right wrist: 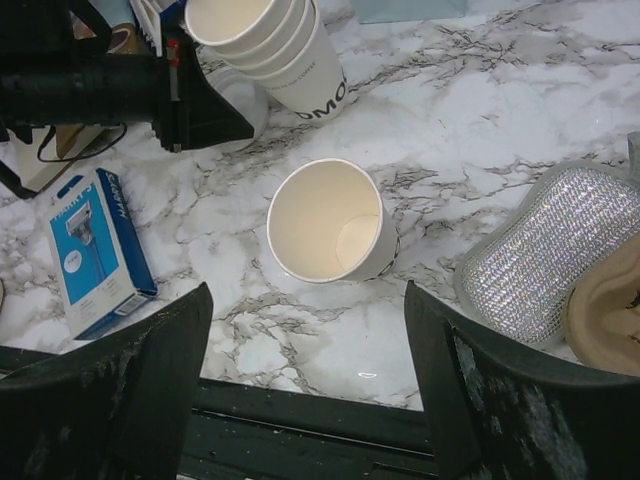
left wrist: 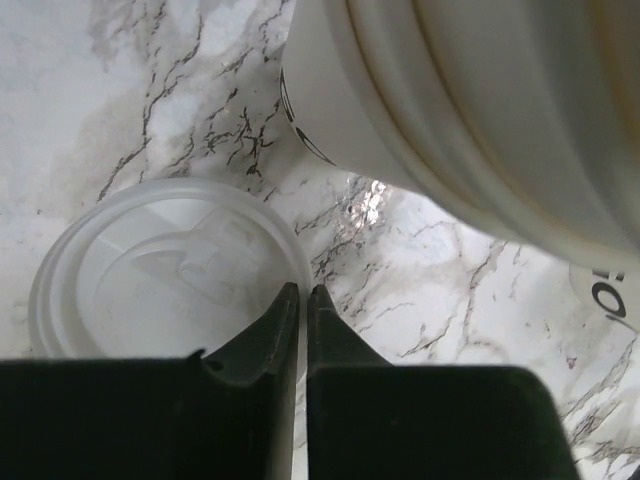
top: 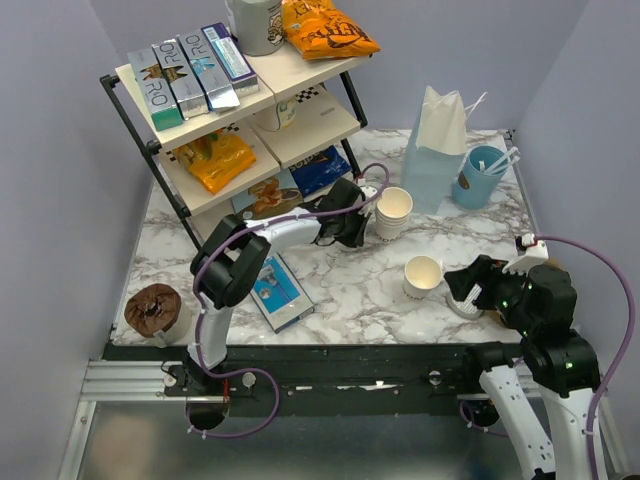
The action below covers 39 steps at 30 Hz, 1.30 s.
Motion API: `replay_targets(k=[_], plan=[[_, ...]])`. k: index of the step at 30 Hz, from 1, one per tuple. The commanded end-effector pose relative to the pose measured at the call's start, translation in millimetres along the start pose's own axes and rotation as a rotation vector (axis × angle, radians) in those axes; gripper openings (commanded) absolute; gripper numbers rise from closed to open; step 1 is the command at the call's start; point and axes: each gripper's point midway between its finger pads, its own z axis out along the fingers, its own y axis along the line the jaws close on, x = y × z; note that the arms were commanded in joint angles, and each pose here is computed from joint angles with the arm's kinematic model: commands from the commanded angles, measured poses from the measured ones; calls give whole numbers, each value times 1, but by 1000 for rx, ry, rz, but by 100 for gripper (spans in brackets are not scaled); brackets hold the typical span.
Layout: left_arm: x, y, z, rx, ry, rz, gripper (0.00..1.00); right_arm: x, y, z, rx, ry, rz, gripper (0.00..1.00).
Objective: Pack the takeout coffee
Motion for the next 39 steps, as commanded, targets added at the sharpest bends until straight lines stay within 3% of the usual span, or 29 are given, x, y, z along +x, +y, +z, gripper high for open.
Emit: replay_targets(k=[1,10,16,21,23,26,31,35,37,38,39], plan=[[8,-23,-23,63,-16,-32,8,1,4,-1,-22,7,-1,86],[73,-72,-60,155,8,-146,3,31,32,10,-241,158,-70,81],[109,-98,-85,160,19,-136,10,27,47,1,-326,154,-101,81],[109,-115,-103,180,-30,-136,37,36,48,7,-351,204,-105,80],[104,-117,-110,161,-54,-127,58,35,49,8,-355,210,-109,80],[99,-117,-122,144,-70,-128,74,27,53,7,-367,193,-119,80],[95,-105,-150,65,-105,-176,83,20,59,12,-373,210,-113,80],[100,-67,-166,-100,-110,-278,99,35,86,22,-408,291,-160,79],[107,-46,-169,-124,-100,-355,99,29,95,35,-331,260,-217,79],[109,-41,-168,-124,-98,-381,99,49,115,36,-352,335,-263,80],[113,-36,-166,-102,-90,-417,99,46,108,49,-239,309,-292,80]])
